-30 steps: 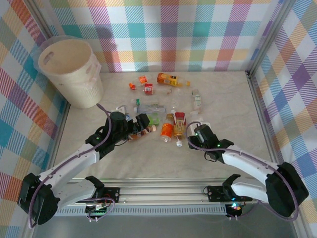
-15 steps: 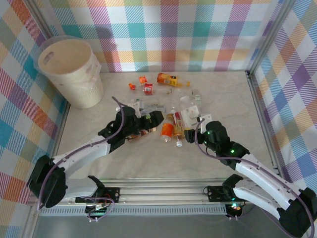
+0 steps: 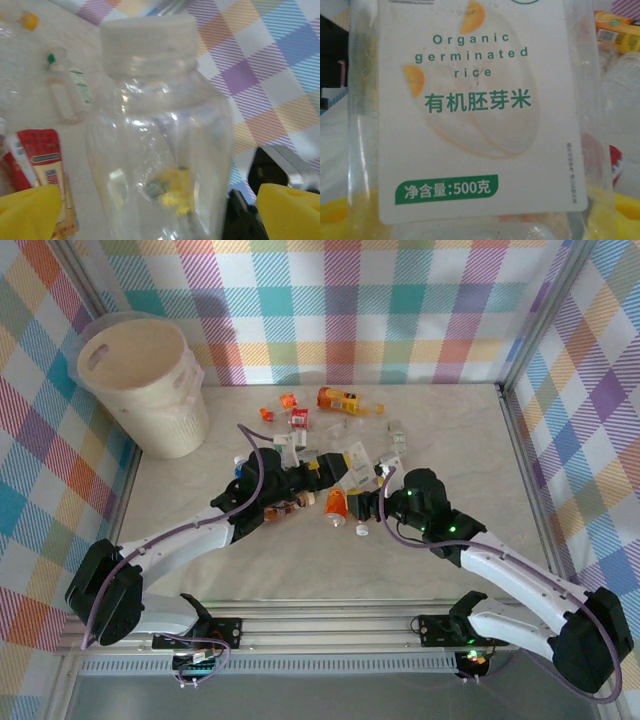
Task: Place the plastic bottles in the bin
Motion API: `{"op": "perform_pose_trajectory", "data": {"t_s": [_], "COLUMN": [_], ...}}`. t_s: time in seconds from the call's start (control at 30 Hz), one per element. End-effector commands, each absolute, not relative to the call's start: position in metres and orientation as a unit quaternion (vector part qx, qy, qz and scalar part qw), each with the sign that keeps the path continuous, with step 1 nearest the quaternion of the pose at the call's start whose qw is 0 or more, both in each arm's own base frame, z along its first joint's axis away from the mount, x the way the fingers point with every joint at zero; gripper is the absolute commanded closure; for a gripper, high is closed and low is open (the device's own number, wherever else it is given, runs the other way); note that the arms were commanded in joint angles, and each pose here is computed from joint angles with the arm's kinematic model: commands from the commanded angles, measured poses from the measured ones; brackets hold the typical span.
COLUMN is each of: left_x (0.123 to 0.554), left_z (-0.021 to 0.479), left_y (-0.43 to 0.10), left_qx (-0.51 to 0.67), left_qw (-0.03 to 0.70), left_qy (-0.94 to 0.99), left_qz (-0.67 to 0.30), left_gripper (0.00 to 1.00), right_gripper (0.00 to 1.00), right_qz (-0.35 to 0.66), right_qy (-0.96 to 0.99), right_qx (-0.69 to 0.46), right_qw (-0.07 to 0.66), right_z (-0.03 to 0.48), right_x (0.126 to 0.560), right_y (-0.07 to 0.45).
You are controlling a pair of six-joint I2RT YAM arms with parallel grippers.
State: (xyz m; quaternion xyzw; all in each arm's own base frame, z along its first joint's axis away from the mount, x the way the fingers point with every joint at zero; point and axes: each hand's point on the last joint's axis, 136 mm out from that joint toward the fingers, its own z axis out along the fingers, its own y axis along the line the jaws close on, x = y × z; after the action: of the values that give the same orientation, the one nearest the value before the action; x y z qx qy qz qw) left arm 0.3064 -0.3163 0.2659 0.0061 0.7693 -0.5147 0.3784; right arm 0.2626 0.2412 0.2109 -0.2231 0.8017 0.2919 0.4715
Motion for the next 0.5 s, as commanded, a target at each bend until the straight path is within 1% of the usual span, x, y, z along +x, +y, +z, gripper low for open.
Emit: {"op": "perform_pose_trajectory", "data": {"t_s": [0.0,0.13,0.2,0.3,0.37,0.47], "left_x": [0.317,0.320,0.322,0.325,0.326,0.326], "left_z": [0.269,0.267,0.266,0.258,0.254,0.254], "left_y": [-0.314,-0.308,-0.304,-0.297,-0.295,-0.298], "left_qx": [-0.004,-0.014,-0.022,-0.034,-0.038,-0.036], "left_qw": [0.400,0.409,0.414,0.413,0.411,0.409], "left_qy": [0.782,0.787,0.790,0.805,0.810,0.808], "left_qz": [-0.478,-0.462,-0.451,-0.425,-0.418,-0.423], "left_gripper": [0.00,0.00,0.03,0.12,0.21,0.31], "right_gripper": [0.46,0.45,0.44,0.44,0.44,0.43], "right_qz": [0.330,0.326,0.325,0.332,0.338,0.342], "right_qy": [0.758,0.757,0.755,0.749,0.746,0.743], "right_qx": [-0.252,-0.271,-0.277,-0.282,-0.292,-0.308], "right_qw": [0.502,0.497,0.497,0.499,0.494,0.487], "right_z": [0.247,0.244,0.245,0.248,0.248,0.248], "right_x": [0.262,0.263,0.263,0.261,0.260,0.257], "right_y": [0.262,0.270,0.273,0.278,0.282,0.289]}}
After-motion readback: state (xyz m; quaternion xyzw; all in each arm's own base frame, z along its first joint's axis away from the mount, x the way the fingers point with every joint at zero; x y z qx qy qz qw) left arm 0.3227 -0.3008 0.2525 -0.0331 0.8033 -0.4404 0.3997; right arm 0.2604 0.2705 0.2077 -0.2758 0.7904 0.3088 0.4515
